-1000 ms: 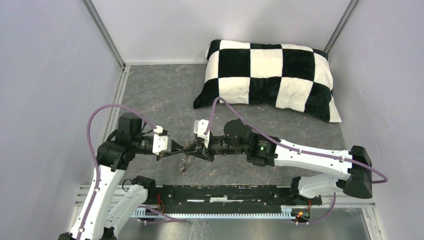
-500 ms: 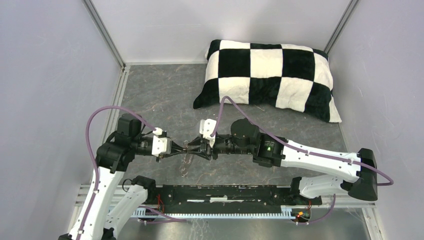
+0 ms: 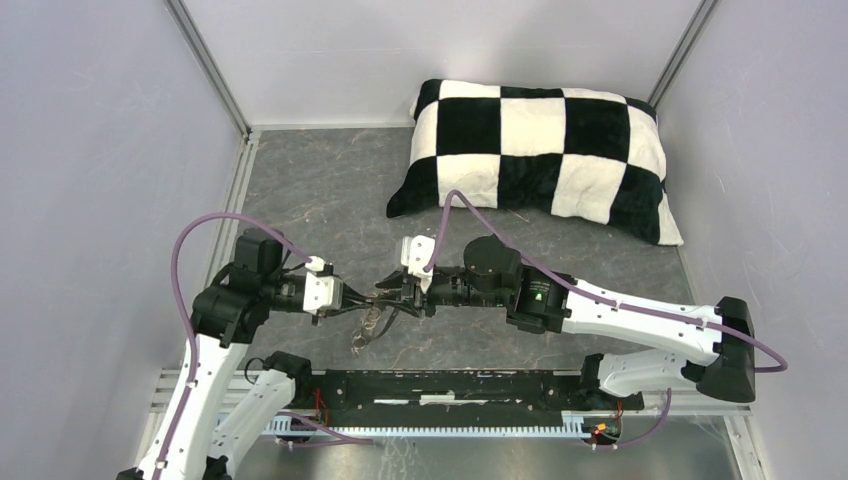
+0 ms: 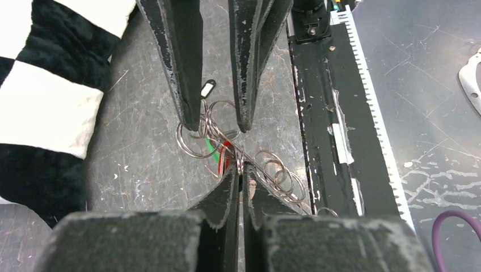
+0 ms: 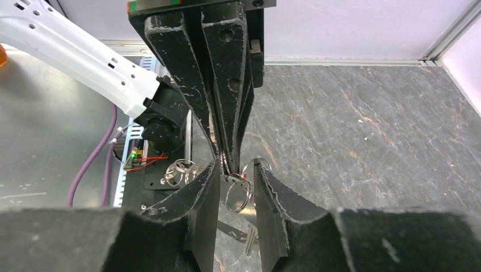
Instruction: Put the keys on the keyring
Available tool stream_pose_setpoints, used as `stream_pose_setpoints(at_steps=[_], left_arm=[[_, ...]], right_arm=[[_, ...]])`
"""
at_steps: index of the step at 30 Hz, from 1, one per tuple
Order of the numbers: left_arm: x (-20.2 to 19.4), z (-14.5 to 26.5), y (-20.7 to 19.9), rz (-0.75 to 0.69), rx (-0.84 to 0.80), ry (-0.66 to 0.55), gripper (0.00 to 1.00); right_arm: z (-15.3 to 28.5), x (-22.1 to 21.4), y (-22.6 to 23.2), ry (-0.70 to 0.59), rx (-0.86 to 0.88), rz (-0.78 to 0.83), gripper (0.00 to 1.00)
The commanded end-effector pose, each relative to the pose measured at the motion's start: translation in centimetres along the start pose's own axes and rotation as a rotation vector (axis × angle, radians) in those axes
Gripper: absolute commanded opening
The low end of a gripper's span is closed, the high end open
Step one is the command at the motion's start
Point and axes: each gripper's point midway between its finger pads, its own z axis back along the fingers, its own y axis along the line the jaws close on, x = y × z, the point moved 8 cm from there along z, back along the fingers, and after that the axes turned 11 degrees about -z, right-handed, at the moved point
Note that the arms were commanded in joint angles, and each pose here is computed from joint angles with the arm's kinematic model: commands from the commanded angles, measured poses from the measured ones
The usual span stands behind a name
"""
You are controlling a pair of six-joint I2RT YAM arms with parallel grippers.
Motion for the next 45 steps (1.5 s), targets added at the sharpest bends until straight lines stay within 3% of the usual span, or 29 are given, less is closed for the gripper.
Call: stream_pose_setpoints(at_steps=[1, 6, 13, 32, 34, 38, 39, 41, 45], left_arm=[[0.2, -0.1, 0.5, 0.0, -0.007, -0.008, 0.02], [-0.3, -0.4, 1.0, 0.084, -0.016, 0.007, 0.02], [-0.1, -0.3, 0.9, 0.071, -0.014, 0.002, 0.02], [0.3, -0.1, 0.2, -0.018, -0.006, -0.017, 0.02], [0.3, -0.1, 0.2, -0.018, -0.008, -0.021, 0.02], [0.1, -0.2, 0.1, -0.014, -0.014, -0.024, 0.02], [0.1, -0.2, 0.1, -0.011, -0.013, -0.023, 0.02], [0.0, -0.1, 0.0, -0.002, -0.005, -0.009, 0.06], [-0.1, 0.3, -0.1, 0.007, 0.027, 0.042, 0.28]], right_arm=[[-0.1, 1.5, 0.5, -0.064, 0.046, 0.003, 0.34], [-0.4, 0.8, 0.5, -0.034, 0.051, 0.005, 0.32], [-1.0, -0.9, -0.2, 0.036, 0.008, 0.004, 0.31], [-1.9, -2.2, -0.5, 0.077, -0.043, 0.003, 0.3], [-2.1, -2.1, -0.4, 0.07, -0.046, 0.005, 0.26], [-2.3, -1.9, -0.5, 0.066, -0.063, 0.012, 0.03], [-2.1, -1.8, -0.5, 0.067, -0.074, 0.018, 0.01], [-1.8, -1.7, -0.7, 0.068, -0.093, 0.032, 0.01], [-0.9, -1.4, -0.9, 0.075, -0.116, 0.061, 0.01]])
